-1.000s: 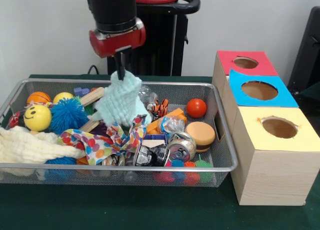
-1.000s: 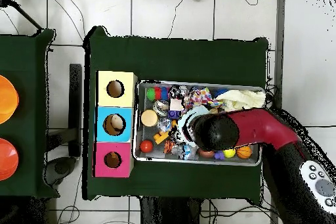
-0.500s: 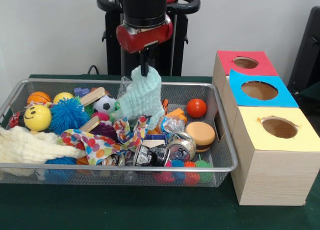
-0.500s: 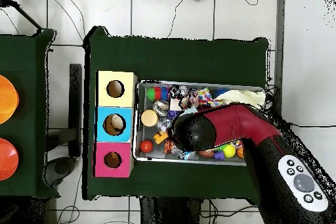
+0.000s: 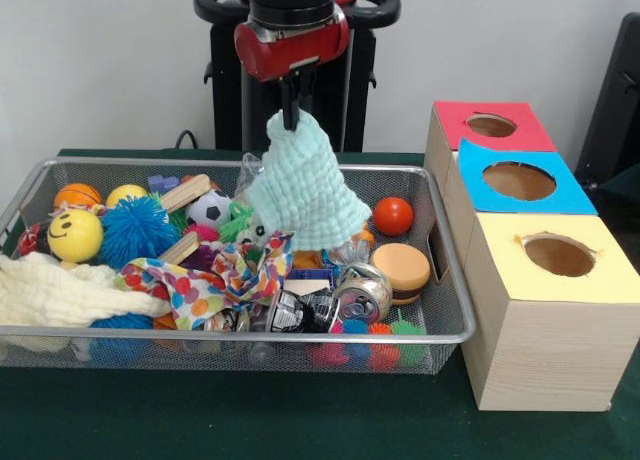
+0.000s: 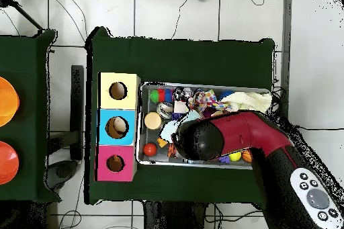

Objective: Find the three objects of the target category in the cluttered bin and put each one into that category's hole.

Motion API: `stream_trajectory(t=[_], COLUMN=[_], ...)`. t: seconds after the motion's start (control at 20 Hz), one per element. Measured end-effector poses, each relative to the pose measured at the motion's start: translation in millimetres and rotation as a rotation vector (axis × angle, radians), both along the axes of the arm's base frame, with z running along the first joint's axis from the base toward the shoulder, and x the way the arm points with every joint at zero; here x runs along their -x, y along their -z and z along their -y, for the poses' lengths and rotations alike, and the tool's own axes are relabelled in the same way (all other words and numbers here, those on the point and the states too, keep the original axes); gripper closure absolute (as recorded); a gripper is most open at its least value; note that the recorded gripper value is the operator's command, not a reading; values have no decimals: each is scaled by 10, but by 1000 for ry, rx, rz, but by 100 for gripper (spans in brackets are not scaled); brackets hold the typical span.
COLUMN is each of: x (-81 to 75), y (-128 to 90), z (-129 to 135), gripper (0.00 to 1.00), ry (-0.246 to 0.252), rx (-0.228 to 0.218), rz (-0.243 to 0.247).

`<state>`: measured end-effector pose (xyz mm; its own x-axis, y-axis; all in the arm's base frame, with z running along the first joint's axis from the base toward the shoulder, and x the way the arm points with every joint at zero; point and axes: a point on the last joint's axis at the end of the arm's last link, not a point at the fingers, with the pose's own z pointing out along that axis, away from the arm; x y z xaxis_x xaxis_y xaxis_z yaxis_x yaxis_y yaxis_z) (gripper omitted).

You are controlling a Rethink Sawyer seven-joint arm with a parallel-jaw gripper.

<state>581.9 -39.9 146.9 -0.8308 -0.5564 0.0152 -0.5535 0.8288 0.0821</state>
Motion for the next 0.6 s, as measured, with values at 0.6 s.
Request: stream_trajectory(t=[0.6], x=[-82], y=[-341], z=[26], gripper=[100], ry=[50], rx=[7], rz=[32])
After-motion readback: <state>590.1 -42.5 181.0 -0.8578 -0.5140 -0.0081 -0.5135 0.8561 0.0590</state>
